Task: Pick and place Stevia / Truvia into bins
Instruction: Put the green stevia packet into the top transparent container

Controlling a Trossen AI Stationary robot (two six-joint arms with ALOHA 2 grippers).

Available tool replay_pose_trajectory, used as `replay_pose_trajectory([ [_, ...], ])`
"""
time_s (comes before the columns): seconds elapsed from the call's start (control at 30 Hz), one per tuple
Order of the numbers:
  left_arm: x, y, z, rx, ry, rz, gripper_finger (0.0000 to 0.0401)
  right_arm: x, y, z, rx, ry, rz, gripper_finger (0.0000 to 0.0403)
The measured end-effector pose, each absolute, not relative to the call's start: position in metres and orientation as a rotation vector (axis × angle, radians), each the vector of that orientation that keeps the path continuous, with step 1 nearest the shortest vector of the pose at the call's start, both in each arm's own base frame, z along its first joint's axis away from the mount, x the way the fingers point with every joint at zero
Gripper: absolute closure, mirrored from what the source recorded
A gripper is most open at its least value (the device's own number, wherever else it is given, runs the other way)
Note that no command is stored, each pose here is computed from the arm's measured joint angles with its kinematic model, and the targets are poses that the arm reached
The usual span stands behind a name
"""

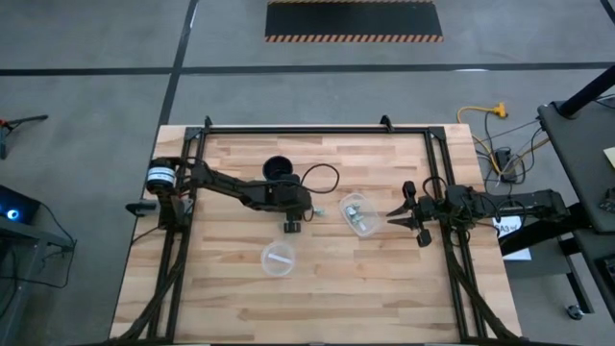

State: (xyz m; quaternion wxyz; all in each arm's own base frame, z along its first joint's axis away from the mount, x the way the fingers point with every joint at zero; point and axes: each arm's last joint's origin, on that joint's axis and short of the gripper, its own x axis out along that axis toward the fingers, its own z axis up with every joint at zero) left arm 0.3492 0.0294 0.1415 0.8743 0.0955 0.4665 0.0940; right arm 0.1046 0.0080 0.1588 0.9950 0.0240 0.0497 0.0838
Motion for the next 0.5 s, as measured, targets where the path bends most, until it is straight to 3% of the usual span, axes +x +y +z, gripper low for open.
replay_pose_trajectory([
  [0.5,0.3513,0.0293,0.1421,0.183,0.935,0.203,0.026,0.1046,0.008,0.1587,0.048,0.1,0.168,0.0335],
])
